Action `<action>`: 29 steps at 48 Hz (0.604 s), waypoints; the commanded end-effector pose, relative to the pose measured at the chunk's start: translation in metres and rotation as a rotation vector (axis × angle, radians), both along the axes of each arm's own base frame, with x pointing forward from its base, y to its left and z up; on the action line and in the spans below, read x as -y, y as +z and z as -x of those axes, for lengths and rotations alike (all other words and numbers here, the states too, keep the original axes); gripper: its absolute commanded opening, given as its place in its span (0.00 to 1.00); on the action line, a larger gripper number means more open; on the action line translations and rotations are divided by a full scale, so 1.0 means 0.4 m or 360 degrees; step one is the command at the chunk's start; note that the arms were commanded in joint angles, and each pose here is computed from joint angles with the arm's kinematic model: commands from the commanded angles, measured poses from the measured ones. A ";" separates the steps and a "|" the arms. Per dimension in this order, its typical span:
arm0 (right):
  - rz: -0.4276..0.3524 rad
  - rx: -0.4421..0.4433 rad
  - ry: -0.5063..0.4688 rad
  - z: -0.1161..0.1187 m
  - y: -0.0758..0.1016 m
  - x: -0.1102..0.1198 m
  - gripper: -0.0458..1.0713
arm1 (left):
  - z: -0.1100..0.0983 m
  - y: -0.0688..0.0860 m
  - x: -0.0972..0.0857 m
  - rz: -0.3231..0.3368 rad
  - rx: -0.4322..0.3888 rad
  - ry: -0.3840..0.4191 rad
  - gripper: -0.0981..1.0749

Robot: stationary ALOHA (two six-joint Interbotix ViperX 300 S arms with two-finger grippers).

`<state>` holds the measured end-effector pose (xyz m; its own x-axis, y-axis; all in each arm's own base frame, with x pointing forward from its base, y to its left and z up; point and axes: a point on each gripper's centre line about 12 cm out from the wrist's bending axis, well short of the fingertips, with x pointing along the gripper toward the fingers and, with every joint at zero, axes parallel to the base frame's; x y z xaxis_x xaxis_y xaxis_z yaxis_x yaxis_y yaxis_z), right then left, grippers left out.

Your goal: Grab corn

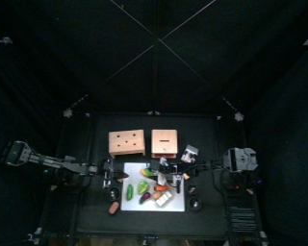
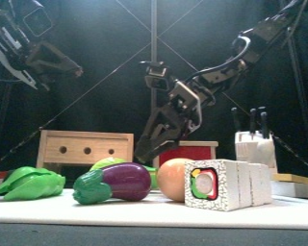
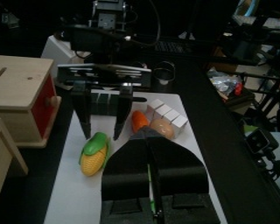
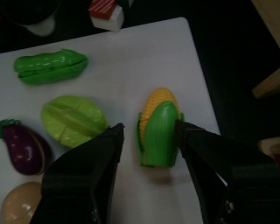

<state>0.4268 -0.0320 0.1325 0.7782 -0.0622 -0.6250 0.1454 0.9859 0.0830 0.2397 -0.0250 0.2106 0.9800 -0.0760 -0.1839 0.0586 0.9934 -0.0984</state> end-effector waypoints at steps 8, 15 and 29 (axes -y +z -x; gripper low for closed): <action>-0.0004 -0.0056 -0.0015 -0.046 0.020 0.022 0.80 | -0.002 0.012 0.001 0.0008 0.0033 -0.0001 0.26; -0.0013 -0.0131 -0.0012 -0.045 0.005 0.021 0.80 | -0.001 0.011 0.001 0.0003 0.0034 -0.0002 0.33; -0.0016 -0.0182 -0.0009 -0.044 -0.021 0.021 0.80 | -0.002 0.014 0.001 0.0001 0.0039 0.0000 0.35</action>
<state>0.4397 -0.0379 0.1135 0.6808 -0.0544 -0.7304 0.1600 0.9842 0.0758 0.2376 -0.0246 0.2095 0.9798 -0.0748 -0.1855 0.0568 0.9933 -0.1008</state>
